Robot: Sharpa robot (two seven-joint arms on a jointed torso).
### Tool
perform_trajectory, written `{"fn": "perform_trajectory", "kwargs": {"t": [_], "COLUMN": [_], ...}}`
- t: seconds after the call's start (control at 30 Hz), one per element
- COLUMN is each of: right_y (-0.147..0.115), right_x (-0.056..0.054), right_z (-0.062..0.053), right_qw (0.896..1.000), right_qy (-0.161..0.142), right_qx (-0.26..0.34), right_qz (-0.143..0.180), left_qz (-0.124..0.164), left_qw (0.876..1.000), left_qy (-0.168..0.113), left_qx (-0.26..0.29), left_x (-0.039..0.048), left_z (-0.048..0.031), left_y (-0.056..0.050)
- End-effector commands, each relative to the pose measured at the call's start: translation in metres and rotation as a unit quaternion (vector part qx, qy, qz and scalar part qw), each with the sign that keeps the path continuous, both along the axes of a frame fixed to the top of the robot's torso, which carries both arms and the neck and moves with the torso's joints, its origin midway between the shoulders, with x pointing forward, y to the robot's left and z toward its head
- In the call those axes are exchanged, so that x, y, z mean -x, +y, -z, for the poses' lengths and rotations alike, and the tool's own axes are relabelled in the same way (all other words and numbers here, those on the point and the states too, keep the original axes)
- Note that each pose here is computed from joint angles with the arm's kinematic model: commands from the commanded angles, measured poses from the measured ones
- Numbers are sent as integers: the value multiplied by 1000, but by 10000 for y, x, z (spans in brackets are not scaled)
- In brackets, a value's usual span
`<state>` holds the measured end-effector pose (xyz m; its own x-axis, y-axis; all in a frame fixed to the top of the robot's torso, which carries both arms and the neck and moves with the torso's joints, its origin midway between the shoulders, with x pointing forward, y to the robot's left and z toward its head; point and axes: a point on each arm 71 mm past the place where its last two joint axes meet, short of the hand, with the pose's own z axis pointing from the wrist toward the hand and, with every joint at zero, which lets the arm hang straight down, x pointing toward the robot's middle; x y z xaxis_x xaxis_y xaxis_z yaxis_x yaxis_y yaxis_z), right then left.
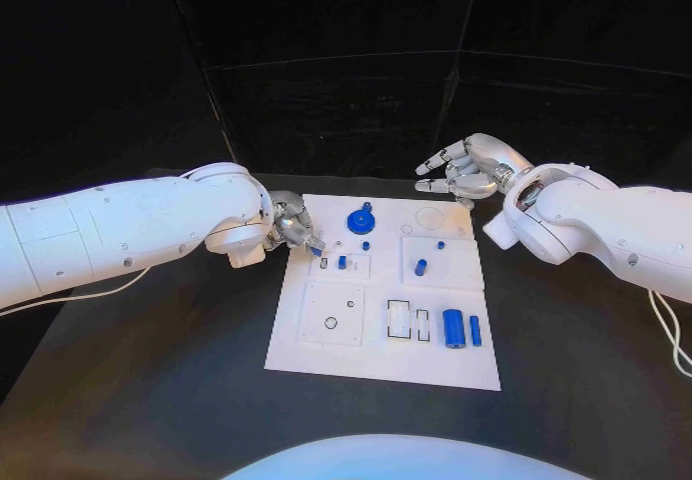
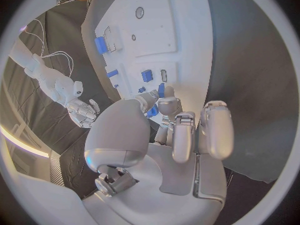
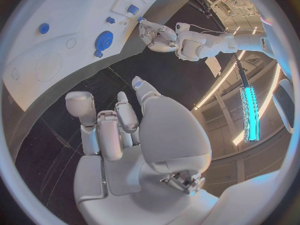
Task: Assemble the parts on the task board
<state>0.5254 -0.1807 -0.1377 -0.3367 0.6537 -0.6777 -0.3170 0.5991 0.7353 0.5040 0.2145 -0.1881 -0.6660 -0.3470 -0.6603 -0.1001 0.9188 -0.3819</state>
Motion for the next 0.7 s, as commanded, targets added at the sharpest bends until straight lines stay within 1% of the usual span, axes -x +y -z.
{"fn": "perform_trajectory", "kwargs": {"t": [0.03,0.13,0.23,0.43,0.7], "right_y": [14,12,13,13,14], "right_x": [2,0,0,-1,1], "right_z": [-7,-1,3,9,12], "right_qw": [1000,1000,1000,1000,1000], "right_qy": [-2,-1,-1,0,1], "right_qx": [0,0,0,0,0], "right_qz": [-6,-6,-6,-6,-6], "left_qz": [-7,-4,-3,-3,5], "left_qw": [999,999,999,999,999], "left_qy": [-29,-36,-40,-40,-32], "left_qx": [19,17,13,6,-9], "left_x": [31,80,102,122,142], "left_z": [-16,19,40,69,151], "left_y": [-15,-16,-18,-35,-85]}}
